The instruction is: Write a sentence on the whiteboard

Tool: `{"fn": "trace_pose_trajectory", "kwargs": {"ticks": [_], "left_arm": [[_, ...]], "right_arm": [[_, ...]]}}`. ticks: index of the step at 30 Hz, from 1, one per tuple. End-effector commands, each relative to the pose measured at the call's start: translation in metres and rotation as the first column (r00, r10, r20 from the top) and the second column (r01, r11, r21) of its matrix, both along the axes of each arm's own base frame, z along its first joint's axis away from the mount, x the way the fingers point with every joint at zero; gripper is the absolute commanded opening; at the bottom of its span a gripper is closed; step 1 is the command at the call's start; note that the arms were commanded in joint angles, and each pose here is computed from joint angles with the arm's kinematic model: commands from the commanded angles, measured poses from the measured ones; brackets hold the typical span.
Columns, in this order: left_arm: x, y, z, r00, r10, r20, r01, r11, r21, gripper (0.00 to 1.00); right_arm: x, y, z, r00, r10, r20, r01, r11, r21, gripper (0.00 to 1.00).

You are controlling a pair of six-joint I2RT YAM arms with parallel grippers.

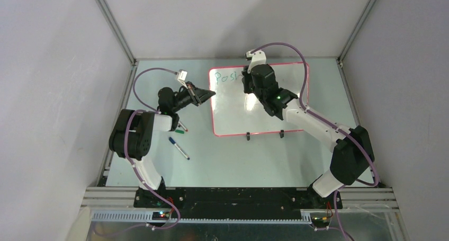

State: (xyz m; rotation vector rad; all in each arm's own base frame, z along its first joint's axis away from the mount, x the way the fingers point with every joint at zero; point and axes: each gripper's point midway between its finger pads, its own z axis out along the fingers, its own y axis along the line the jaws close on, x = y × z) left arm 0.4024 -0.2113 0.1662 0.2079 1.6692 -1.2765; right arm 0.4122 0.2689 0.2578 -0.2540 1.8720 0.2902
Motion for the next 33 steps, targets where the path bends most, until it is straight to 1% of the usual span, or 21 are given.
{"fn": "trace_pose_trajectory", "kwargs": {"ticks": [1,33], "left_arm": [[0.004,0.000,0.005,0.996,0.031,0.082,-0.035,0.998,0.048,0.00],[0.004,0.000,0.005,0.996,0.031,0.079,-0.035,0.998,0.048,0.00]], "right_arm": [[0.008,-0.009,0.013,0.998,-0.057,0.031,0.057,0.998,0.006,0.00],[0.009,-0.022,0.015,0.994,-0.102,0.032,0.102,0.995,-0.005,0.00]]}}
